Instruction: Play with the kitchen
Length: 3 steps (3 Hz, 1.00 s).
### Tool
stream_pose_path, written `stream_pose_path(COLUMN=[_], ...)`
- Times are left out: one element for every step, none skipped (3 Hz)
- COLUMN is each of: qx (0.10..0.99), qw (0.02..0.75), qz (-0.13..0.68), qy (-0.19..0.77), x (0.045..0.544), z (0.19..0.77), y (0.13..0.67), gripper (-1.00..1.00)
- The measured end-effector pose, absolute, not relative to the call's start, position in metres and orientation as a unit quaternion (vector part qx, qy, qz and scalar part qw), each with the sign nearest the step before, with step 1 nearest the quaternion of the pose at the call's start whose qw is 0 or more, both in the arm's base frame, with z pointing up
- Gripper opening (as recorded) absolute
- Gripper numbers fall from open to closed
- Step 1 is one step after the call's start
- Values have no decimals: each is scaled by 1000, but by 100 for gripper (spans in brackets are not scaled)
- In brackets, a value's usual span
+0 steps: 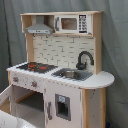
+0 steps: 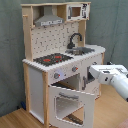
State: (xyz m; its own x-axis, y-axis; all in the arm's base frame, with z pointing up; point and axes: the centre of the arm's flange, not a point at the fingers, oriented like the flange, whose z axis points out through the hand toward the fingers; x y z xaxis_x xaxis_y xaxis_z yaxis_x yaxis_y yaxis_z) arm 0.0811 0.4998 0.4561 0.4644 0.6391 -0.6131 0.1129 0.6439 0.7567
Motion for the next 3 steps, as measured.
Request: stream_pose_path(qx=[345,325,321], qw=[776,775,771], qz=[198,212,220], qy=[490,499,504], x=[91,111,127], z=[455,440,421], y=[507,504,491], gripper=[100,100,100])
